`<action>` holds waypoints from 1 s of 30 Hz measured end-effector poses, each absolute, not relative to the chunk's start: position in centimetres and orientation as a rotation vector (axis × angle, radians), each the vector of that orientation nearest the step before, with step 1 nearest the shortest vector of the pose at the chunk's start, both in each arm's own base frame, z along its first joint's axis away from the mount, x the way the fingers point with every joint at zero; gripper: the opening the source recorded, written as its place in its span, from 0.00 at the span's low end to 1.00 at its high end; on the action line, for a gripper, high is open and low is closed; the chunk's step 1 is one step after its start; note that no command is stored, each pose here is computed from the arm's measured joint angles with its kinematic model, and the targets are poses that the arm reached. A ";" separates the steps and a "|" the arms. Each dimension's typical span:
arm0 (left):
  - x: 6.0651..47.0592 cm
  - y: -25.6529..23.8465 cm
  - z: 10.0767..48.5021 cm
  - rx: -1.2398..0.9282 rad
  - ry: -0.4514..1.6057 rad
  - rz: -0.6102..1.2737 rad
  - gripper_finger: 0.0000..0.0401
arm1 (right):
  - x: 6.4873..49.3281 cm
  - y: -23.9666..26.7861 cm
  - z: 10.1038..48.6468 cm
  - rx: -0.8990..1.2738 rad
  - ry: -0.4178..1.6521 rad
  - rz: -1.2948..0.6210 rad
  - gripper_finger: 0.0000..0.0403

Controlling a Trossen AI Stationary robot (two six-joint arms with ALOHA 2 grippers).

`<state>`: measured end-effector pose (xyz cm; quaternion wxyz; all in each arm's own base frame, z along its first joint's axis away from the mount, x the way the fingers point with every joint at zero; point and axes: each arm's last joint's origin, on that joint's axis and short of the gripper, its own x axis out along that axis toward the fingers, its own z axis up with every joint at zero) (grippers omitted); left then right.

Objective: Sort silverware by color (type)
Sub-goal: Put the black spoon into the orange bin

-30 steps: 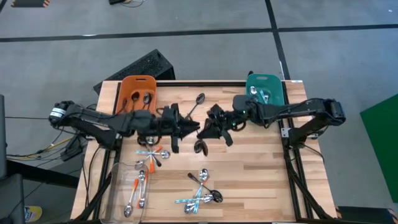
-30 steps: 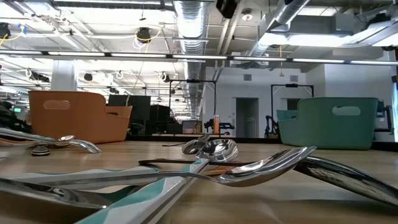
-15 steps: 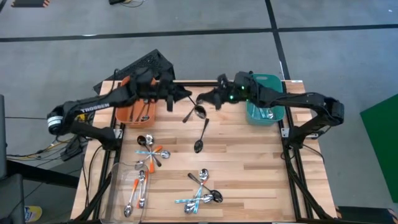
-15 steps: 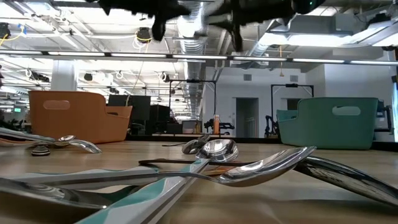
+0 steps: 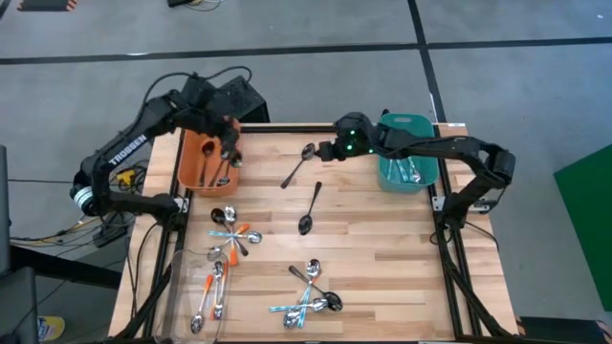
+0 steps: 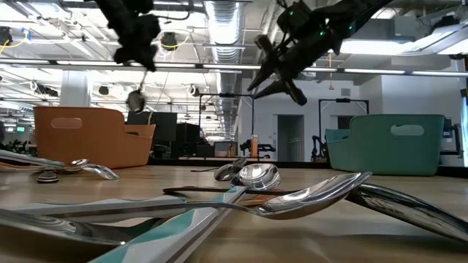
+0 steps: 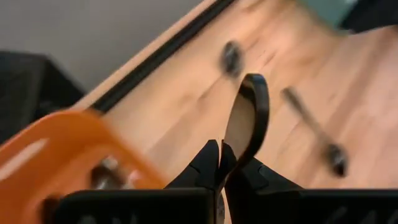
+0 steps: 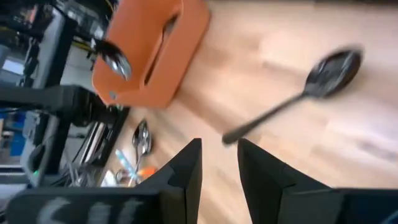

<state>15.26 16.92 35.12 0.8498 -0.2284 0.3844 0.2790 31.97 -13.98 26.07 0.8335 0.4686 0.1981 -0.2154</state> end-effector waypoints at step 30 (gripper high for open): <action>13.9 16.1 31.9 -0.708 0.875 0.844 0.48 | 35.6 -6.3 20.5 -0.070 0.775 0.168 0.38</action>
